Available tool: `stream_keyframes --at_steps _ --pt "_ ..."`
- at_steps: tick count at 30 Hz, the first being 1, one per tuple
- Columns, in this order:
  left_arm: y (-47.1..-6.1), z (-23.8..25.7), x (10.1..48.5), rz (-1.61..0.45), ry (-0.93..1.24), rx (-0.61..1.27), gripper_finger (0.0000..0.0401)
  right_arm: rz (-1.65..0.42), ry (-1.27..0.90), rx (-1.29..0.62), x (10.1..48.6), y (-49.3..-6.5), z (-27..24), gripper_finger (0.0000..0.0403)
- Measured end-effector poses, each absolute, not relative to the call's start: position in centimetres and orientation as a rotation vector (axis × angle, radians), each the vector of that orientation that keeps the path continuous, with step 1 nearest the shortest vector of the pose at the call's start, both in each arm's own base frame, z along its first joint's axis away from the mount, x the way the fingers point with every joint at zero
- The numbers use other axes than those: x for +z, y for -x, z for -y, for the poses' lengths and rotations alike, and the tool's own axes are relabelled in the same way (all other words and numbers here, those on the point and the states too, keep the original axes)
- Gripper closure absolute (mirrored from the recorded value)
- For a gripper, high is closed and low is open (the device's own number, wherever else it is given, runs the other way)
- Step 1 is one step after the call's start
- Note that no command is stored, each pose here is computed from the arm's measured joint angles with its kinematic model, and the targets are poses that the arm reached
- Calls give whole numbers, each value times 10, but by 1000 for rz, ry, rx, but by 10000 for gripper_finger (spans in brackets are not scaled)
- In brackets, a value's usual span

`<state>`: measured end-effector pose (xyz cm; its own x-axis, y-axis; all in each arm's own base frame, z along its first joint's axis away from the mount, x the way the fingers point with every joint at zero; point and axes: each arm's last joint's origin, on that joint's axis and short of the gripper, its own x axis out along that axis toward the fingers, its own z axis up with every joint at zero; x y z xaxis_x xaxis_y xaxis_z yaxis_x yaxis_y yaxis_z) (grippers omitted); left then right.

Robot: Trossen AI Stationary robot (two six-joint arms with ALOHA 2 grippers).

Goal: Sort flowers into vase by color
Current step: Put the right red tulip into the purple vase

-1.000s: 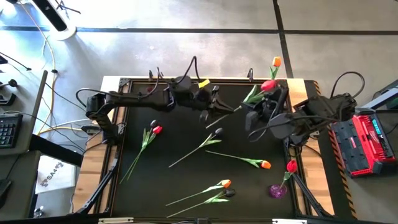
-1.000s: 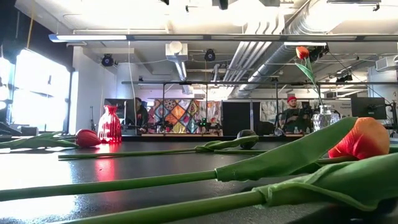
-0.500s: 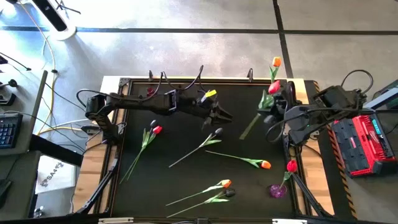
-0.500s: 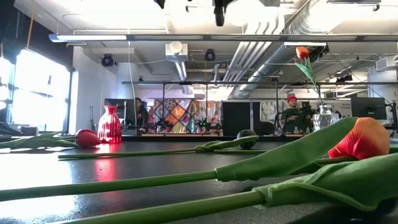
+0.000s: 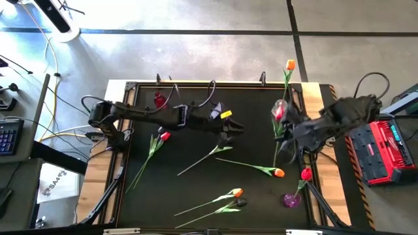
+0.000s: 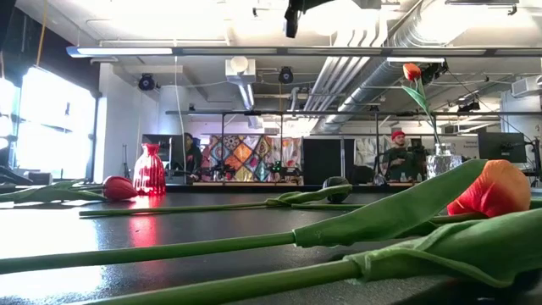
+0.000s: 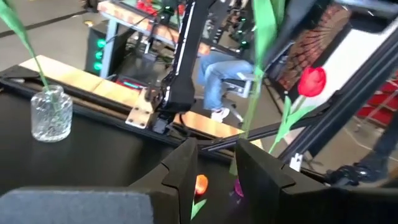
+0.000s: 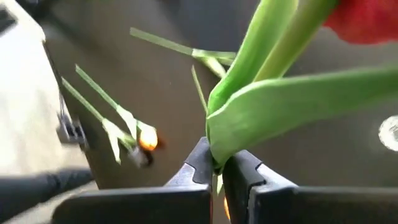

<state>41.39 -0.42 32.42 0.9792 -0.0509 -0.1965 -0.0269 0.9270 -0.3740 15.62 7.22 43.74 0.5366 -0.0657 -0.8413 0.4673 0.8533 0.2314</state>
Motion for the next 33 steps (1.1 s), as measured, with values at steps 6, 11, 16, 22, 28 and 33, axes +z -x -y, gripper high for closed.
stream_keyframes --at_steps 6,11,16,22,28,33 --pt "-413 20 323 -199 377 68 304 -1049 -441 -304 412 -149 -101 403" --pt "-413 27 323 -192 393 111 304 -1032 -404 -198 396 -145 -129 403" --pt "-416 30 317 -200 433 120 304 -1040 -362 -121 384 -138 -147 403" --pt "-420 39 312 -193 462 115 304 -1072 -315 -38 383 -123 -159 403" --pt "-422 49 306 -200 467 127 304 -1091 -270 17 382 -115 -164 403" --pt "-425 53 303 -186 485 135 304 -1045 -269 36 393 -114 -162 403"
